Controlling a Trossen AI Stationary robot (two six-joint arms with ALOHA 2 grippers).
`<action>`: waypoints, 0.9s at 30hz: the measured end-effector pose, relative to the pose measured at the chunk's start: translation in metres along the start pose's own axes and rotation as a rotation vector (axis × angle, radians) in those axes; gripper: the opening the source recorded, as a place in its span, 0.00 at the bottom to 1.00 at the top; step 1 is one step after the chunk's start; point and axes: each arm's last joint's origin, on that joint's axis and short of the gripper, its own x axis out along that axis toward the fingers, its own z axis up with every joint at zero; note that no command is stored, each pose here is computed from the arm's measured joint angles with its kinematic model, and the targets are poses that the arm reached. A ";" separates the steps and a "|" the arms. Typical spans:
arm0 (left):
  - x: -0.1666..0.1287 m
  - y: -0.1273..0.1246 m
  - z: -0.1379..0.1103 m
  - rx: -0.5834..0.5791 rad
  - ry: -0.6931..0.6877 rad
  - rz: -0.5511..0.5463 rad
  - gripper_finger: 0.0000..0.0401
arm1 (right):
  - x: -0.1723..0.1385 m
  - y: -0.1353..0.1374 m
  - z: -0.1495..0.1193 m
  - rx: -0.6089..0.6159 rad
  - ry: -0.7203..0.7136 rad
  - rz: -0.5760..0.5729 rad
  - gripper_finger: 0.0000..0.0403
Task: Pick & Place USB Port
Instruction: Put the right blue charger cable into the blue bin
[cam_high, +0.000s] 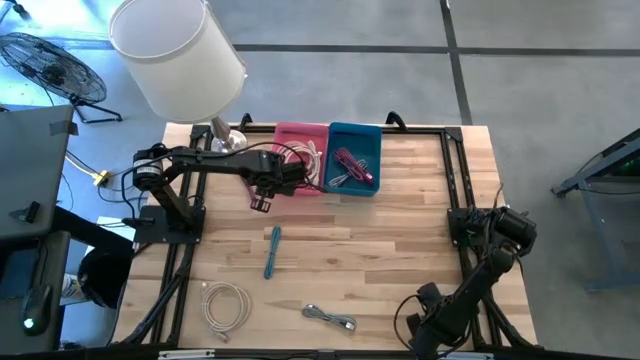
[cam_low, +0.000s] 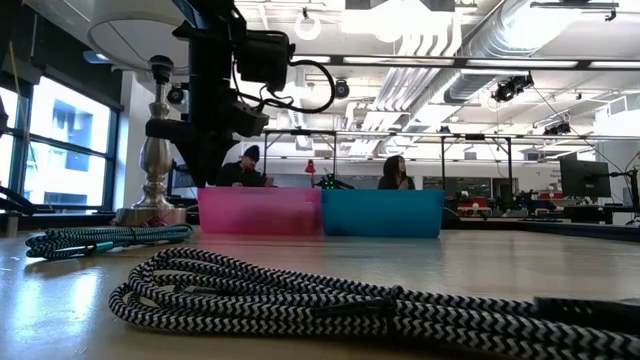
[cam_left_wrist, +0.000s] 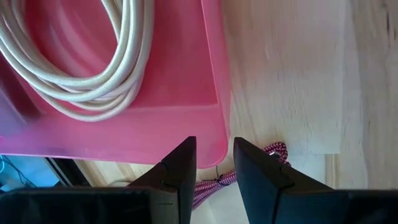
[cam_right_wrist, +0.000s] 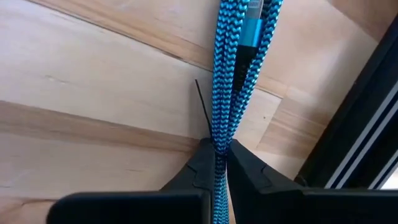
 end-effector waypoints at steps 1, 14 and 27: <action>0.000 0.000 0.000 0.000 0.000 0.000 0.26 | 0.000 -0.001 0.001 -0.001 -0.014 -0.005 0.03; 0.000 -0.001 0.000 0.006 -0.005 -0.026 0.26 | -0.064 -0.033 0.042 -0.075 -0.405 -0.023 0.02; 0.000 0.000 0.000 0.029 -0.012 -0.021 0.26 | -0.168 -0.086 0.167 -0.179 -0.834 0.159 0.02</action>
